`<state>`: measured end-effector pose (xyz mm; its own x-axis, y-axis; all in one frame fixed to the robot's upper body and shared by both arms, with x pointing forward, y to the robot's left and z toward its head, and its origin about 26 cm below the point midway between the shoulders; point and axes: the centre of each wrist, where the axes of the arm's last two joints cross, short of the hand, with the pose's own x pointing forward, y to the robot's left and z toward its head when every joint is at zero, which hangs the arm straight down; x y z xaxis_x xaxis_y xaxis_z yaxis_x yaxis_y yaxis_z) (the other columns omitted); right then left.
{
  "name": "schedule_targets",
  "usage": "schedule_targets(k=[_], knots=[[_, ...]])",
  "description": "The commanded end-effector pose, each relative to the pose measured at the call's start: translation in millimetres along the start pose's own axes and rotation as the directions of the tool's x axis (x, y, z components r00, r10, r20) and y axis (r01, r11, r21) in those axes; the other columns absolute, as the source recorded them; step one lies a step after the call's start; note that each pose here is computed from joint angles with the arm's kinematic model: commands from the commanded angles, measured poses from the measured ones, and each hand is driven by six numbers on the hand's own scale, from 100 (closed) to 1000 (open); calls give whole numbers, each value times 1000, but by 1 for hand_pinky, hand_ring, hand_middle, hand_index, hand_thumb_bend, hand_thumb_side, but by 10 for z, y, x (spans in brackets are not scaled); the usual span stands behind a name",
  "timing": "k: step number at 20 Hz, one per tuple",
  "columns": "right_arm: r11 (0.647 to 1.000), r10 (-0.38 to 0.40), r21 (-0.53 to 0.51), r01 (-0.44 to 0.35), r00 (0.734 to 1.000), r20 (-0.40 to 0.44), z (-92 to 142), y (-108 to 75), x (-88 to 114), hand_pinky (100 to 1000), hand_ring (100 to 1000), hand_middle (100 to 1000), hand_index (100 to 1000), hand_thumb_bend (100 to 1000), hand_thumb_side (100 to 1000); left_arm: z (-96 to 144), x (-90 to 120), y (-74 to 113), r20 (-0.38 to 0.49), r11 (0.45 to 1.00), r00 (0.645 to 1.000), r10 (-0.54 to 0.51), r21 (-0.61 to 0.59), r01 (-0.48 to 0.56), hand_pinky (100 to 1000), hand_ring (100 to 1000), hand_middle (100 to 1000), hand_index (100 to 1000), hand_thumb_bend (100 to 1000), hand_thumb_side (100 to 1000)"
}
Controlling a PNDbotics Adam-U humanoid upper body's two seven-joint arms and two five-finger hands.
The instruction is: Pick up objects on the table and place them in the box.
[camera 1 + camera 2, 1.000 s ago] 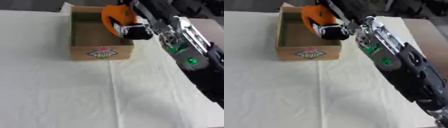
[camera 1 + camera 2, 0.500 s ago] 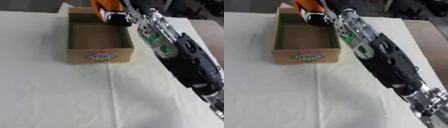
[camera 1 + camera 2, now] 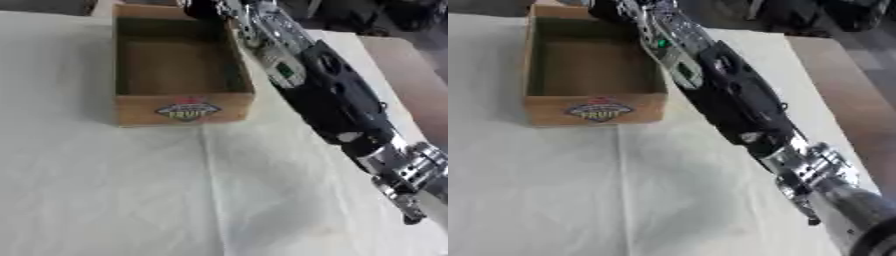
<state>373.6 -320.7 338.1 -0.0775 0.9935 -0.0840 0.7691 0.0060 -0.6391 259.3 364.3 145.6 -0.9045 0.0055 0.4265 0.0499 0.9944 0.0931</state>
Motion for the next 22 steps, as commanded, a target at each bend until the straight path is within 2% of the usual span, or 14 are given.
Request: schedule_targets(k=[1, 4, 9, 13, 14, 18, 22], knots=[[998, 51, -40, -51, 999, 6, -58, -84, -159, 700, 532, 301, 484, 100, 233, -37, 59, 30, 21, 999, 999, -35, -15, 35, 430, 529, 588, 609, 167, 779], [997, 75, -20, -75, 997, 14, -46, -31, -238, 700, 540, 306, 489, 100, 230, -35, 56, 24, 23, 999, 999, -42, -17, 42, 429, 529, 587, 608, 167, 778], [990, 119, 73, -120, 993, 11, 19, 125, -398, 704, 554, 310, 493, 100, 224, -58, 43, 5, 28, 999, 999, -38, -13, 39, 429, 528, 588, 607, 166, 777], [971, 172, 158, -181, 983, 67, 53, 173, -486, 700, 573, 320, 500, 100, 219, -64, 34, -11, 29, 999, 999, -36, -19, 36, 429, 528, 588, 607, 165, 776], [963, 185, 183, -198, 979, 86, 51, 169, -503, 700, 582, 327, 483, 100, 205, -63, 33, -13, 29, 999, 999, -36, -20, 36, 429, 528, 588, 606, 165, 777], [918, 223, 293, -269, 958, 182, 40, 98, -607, 701, 603, 359, 519, 100, 218, -31, 33, -17, 32, 999, 999, -40, -18, 41, 429, 528, 588, 604, 168, 779], [899, 226, 323, -296, 945, 236, 3, 24, -635, 701, 605, 360, 521, 100, 218, 17, 40, -9, 30, 998, 998, -53, -12, 54, 429, 528, 588, 604, 169, 779]])
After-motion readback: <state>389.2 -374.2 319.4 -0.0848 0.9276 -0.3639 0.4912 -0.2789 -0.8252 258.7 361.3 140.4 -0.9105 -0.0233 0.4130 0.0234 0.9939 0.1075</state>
